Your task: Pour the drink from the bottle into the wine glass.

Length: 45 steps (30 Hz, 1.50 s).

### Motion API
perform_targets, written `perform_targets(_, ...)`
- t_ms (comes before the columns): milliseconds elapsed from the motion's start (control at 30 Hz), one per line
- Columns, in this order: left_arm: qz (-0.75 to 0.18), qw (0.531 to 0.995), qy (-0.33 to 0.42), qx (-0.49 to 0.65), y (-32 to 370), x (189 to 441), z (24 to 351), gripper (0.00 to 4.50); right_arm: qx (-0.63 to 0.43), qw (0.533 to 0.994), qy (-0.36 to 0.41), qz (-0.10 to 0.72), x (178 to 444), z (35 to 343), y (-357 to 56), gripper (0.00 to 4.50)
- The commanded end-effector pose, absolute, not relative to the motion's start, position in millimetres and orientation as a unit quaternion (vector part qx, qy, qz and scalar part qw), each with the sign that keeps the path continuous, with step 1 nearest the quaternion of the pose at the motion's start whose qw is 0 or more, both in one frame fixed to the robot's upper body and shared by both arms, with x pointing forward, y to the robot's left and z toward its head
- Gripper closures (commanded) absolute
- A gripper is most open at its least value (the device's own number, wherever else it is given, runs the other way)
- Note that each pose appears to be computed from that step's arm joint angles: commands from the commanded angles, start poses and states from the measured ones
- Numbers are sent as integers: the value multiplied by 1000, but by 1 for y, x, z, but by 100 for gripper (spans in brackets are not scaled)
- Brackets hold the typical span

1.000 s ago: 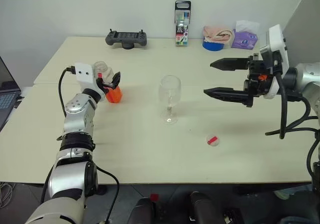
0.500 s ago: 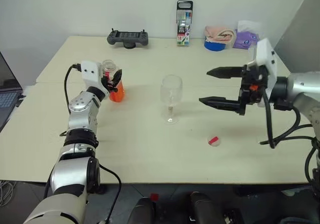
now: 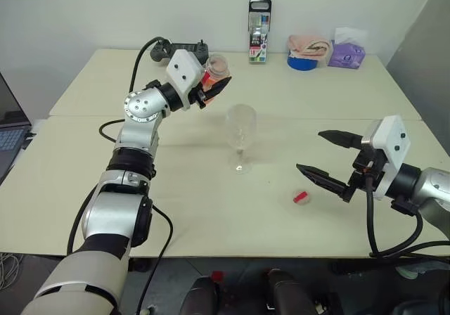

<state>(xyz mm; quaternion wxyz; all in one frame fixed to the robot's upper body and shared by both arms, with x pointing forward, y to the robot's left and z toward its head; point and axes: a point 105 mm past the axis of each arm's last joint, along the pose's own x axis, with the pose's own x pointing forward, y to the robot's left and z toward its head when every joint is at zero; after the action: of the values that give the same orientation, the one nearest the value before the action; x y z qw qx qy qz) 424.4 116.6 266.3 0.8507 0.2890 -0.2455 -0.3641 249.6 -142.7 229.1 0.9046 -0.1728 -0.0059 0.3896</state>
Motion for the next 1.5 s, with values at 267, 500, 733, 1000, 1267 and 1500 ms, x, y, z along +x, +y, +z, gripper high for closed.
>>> perform_targets(267,-391,765,-328,392,91,407,285,237,-187,911,-31,365,239,239,-142,0)
perform_targets(500,-385,727,-347,450,86,403,286,237,-184,910,-25,370,235,236,-138,0)
perform_targets(733,-354,698,-374,498,88,400,290,237,-185,907,-23,378,236,234,-134,0)
perform_targets(1000,-339,651,-389,556,86,397,287,237,-186,905,-22,381,238,234,-133,0)
perform_targets(1267,-322,628,-393,589,87,398,288,237,-185,908,-25,375,240,236,-133,0)
perform_targets(1500,-310,612,-390,614,91,400,287,237,-187,909,-23,371,243,235,-134,0)
